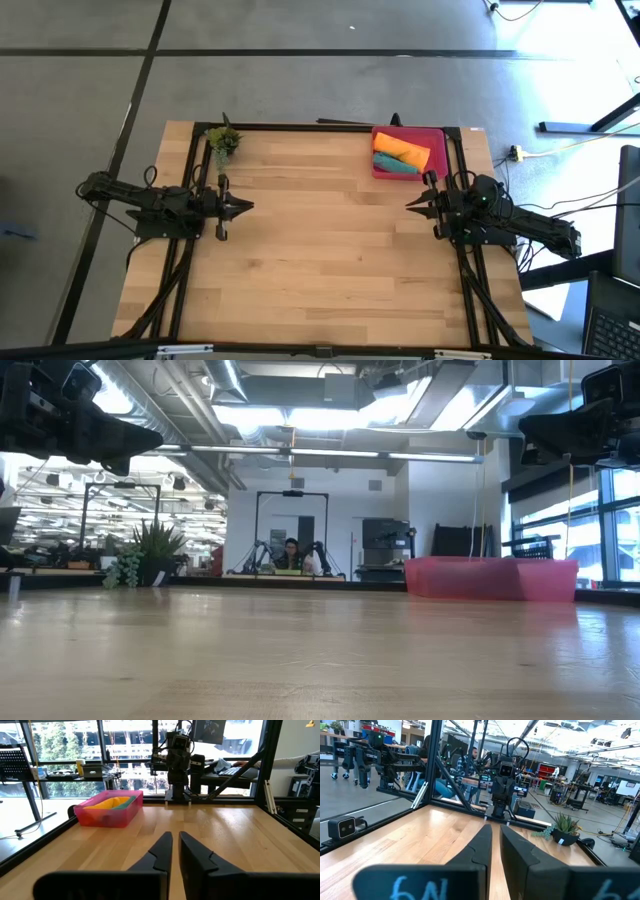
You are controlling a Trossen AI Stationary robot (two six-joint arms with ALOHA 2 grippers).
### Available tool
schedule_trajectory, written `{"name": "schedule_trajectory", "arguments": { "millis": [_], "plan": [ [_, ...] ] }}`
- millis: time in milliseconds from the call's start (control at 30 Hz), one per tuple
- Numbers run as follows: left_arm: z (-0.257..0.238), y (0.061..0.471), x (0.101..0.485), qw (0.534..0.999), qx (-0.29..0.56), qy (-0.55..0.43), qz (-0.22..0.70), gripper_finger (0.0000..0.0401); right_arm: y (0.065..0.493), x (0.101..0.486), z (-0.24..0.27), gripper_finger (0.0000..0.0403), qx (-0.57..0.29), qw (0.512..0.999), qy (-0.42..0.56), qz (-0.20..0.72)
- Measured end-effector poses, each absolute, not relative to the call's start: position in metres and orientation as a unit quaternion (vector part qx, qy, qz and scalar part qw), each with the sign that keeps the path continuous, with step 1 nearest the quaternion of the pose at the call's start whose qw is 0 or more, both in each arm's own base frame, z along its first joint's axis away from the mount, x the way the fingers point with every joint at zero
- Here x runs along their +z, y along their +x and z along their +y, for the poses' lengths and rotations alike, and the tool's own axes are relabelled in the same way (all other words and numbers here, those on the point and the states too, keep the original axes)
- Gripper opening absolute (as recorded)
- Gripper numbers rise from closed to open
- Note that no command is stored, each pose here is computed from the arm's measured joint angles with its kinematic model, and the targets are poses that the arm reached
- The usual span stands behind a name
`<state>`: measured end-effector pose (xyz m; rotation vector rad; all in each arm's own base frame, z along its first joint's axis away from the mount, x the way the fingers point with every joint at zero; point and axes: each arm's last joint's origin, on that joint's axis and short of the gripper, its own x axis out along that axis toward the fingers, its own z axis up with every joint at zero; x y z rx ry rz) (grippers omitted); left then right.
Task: Roll microfiber towels into tight, uniform cylinder then place into a basket
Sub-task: Return to Home Position
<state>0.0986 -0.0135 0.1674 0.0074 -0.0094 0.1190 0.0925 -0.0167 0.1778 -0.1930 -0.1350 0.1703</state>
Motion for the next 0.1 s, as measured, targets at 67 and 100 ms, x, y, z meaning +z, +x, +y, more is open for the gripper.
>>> {"name": "schedule_trajectory", "arguments": {
  "millis": [67,100],
  "plan": [
    [-0.0135,0.0986,0.1675,0.998,0.060,0.004,-0.005,0.0019,0.0925,0.1778,-0.0167,0.0039,0.085,0.989,-0.096,-0.067],
    [-0.0135,0.0986,0.1675,0.998,0.060,0.004,-0.005,0.0017,0.0925,0.1778,-0.0166,0.0039,0.085,0.989,-0.096,-0.067]
  ]
}}
